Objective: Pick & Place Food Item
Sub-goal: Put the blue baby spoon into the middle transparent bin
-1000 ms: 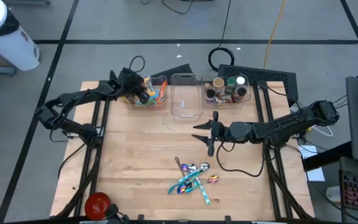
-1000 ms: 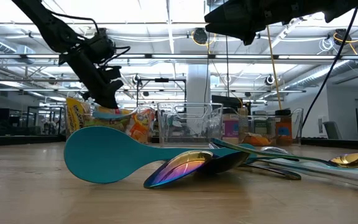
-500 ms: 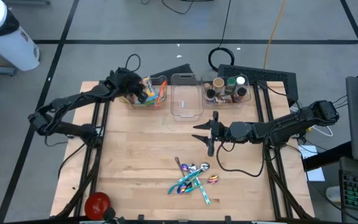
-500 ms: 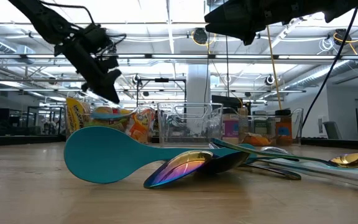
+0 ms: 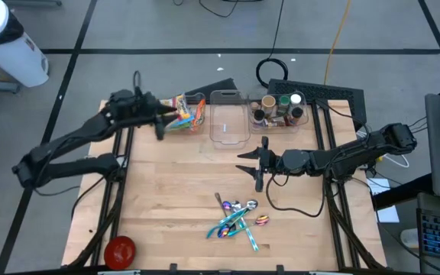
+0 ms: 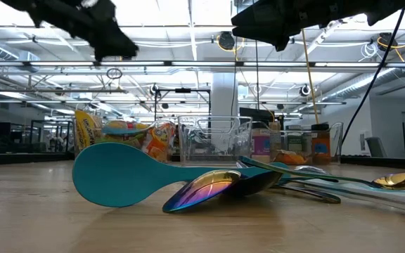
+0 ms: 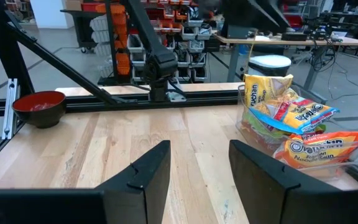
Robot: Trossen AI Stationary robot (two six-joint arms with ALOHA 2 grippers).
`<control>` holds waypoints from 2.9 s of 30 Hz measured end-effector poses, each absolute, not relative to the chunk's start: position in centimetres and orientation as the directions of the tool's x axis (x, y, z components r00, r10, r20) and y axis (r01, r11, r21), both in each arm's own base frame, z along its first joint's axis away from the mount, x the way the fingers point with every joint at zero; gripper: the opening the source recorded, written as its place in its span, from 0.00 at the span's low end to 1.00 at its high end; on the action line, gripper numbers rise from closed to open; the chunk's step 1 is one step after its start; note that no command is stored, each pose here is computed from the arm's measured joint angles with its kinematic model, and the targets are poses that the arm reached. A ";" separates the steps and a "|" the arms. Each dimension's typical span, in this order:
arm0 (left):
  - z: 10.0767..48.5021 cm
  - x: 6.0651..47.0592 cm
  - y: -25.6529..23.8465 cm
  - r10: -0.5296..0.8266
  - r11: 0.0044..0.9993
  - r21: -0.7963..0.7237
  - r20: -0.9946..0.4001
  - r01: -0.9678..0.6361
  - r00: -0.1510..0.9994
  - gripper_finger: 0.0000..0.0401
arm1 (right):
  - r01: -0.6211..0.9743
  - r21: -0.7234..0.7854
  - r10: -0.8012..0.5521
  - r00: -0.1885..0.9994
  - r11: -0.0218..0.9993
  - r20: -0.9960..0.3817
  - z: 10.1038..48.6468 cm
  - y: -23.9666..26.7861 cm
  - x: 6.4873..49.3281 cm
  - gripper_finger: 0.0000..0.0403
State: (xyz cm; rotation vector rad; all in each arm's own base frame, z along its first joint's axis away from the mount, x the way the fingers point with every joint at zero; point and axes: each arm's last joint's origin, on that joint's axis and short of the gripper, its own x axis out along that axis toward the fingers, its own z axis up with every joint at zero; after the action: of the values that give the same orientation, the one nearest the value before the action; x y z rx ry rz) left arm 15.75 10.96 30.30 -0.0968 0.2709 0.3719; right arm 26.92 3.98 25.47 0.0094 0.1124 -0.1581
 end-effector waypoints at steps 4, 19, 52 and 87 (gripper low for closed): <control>32.0 13.6 8.3 0.270 0.951 -0.099 -0.200 -0.293 0.942 0.38 | 0.154 -0.003 -0.154 0.982 0.988 -0.112 25.5 4.1 26.9 0.39; 31.1 8.2 2.1 0.024 0.997 -0.078 0.013 -0.023 1.000 0.38 | 0.134 -0.032 -0.137 0.982 0.990 -0.129 25.3 4.2 26.9 0.39; 26.4 7.6 1.4 -0.017 0.998 -0.061 -0.040 0.014 0.999 0.38 | -0.454 0.176 0.455 0.633 0.873 -0.626 16.6 16.3 40.2 0.51; 26.6 7.6 1.4 -0.016 0.992 -0.127 -0.028 0.012 0.999 0.38 | -0.478 0.178 0.478 0.634 0.860 -0.608 13.2 14.4 42.6 0.03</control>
State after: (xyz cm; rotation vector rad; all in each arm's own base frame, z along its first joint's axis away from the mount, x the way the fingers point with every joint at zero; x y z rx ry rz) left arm 7.60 1.36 26.57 -0.1274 0.0288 -0.0143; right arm 42.57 14.43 13.25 0.0007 0.6951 0.5462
